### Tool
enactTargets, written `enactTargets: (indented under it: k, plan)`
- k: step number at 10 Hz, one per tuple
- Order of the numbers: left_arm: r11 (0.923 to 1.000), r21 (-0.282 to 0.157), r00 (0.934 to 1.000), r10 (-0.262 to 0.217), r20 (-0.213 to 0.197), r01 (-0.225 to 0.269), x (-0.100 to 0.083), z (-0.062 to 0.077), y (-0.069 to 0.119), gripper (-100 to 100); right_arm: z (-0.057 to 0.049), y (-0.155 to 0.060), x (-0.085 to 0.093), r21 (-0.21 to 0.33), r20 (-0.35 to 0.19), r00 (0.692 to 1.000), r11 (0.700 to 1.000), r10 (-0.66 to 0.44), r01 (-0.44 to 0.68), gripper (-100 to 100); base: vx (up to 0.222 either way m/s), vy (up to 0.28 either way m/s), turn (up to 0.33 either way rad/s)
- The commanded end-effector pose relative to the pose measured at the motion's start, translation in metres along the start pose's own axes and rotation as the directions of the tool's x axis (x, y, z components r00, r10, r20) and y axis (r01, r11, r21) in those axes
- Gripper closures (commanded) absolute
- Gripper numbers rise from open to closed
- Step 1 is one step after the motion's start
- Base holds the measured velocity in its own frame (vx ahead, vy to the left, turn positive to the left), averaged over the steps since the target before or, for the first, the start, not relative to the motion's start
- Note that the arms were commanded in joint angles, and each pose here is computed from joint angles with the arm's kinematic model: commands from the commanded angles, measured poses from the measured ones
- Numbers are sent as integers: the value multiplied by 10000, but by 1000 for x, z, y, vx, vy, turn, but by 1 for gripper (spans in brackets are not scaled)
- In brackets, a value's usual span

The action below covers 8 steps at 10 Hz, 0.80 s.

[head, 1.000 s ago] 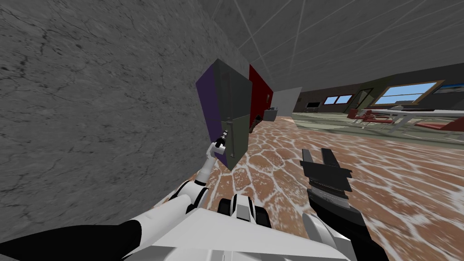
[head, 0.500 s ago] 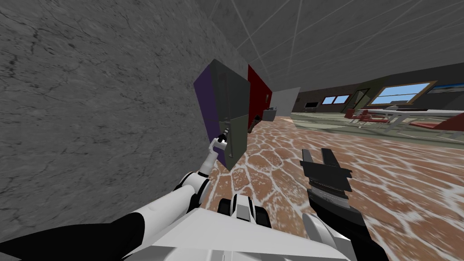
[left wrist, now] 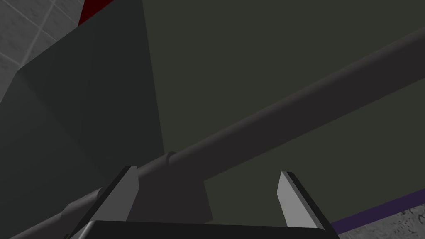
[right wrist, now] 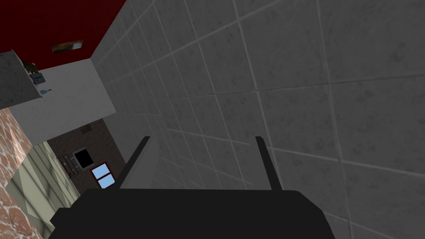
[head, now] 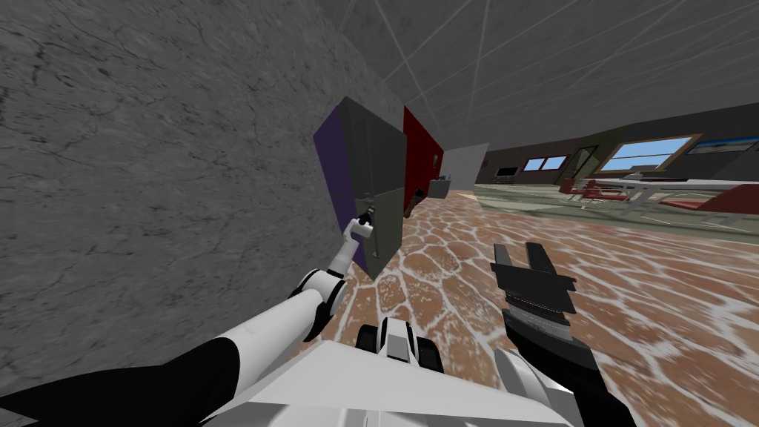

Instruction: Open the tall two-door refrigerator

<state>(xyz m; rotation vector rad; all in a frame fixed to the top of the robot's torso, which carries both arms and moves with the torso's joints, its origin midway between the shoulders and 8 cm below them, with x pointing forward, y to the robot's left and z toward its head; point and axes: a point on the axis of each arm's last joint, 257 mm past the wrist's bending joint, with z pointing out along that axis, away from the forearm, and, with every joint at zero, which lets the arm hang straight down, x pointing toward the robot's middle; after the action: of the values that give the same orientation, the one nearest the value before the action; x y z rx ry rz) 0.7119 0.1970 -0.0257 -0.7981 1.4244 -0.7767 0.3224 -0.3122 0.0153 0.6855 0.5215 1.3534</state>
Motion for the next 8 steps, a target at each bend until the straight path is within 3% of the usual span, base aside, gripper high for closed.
enactTargets:
  k: [1,3,4,5,8]
  plan:
    - [9992,-331,9996,238,149,-233,-14,10,-5,-100,0,0,0,0,0,10000,10000,0,0,0,4,-36,-10]
    - [9994,-300,9998,183,79,-181,-8,8,-2,-100,0,0,0,0,0,10000,10000,0,0,0,-3,-9,0]
    - [9994,-294,9998,182,79,-179,-8,8,-2,100,0,0,0,0,0,10000,10000,-1,1,0,0,0,0]
    - [9990,-408,9994,190,291,-178,-18,7,2,100,0,0,0,0,0,10000,10000,0,0,0,-27,-173,72]
    - [9973,-715,9971,210,731,-157,-38,3,14,100,0,0,0,-2,4,10000,10000,6,-6,0,37,-357,81]
